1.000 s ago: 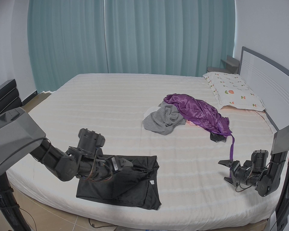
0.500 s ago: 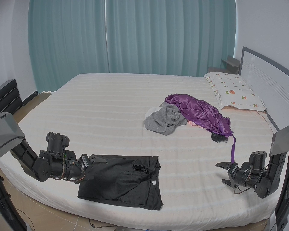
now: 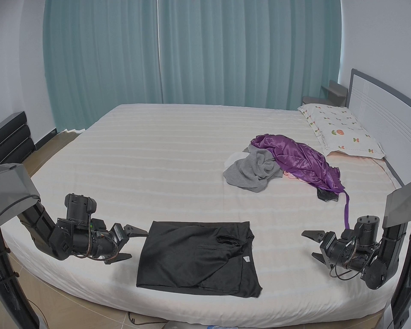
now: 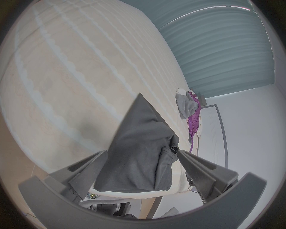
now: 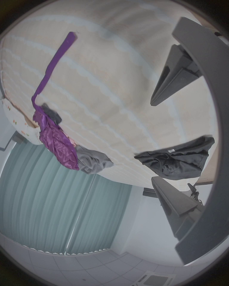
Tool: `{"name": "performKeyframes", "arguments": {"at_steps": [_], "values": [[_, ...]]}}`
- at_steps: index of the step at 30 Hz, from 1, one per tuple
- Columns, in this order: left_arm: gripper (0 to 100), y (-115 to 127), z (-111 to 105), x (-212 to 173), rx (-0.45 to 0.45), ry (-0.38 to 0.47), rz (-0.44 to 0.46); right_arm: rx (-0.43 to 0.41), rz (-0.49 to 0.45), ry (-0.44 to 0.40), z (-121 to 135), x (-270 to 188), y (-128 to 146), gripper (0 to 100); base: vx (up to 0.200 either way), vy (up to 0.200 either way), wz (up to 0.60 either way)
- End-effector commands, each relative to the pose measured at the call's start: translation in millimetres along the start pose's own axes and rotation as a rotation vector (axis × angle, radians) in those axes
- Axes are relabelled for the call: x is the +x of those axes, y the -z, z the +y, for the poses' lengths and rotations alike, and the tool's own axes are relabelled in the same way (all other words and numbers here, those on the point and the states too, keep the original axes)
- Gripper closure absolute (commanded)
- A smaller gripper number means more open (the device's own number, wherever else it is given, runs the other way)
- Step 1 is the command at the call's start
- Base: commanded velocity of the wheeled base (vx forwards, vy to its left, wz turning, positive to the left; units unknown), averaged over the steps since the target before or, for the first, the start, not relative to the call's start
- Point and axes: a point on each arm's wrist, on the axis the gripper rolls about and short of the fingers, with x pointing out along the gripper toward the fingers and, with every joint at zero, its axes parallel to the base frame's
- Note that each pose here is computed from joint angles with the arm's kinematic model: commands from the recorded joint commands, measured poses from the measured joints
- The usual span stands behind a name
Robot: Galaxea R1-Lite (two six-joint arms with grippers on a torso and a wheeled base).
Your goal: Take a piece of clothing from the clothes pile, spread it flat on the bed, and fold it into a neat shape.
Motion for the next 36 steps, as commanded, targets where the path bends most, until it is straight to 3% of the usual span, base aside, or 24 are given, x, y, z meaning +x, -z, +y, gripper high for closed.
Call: {"name": "performKeyframes", "arguments": {"at_steps": [1, 4, 10, 17, 28, 32, 36], "values": [[0, 1.5, 4.3, 2.8, -0.006, -0.006, 0.006, -0.058, -0.002, -0.047, 19.7, -4.3, 9.7, 0, 0.0, 0.2, 0.0], [0, 1.4, 4.5, 3.1, -0.006, -0.007, 0.005, -0.1, 0.025, -0.057, 29.8, 2.5, 23.0, 0, 0.0, 0.2, 0.0], [0, 2.2, 4.8, 5.1, -0.001, -0.012, 0.009, -0.261, 0.025, 0.04, 47.8, 23.2, 45.8, 0, 0.0, 0.0, 0.0], [0, 2.5, 4.9, 5.6, -0.001, -0.013, 0.009, -0.415, 0.072, 0.072, 71.3, 29.6, 62.8, 0, 0.0, 0.0, 0.0], [0, 2.8, 5.6, 6.7, -0.001, -0.019, 0.008, -0.542, 0.218, 0.109, 118.3, 50.6, 107.4, 0, 0.0, 0.0, 0.0], [0, 2.5, 5.3, 6.8, 0.001, -0.018, 0.007, -0.575, 0.268, 0.126, 124.5, 59.1, 122.4, 0, 0.0, 0.0, 0.0], [0, 2.5, 5.3, 6.8, 0.001, -0.018, 0.007, -0.637, 0.287, 0.2, 116.1, 77.8, 134.6, 0, 0.0, 0.0, 0.0]]}}
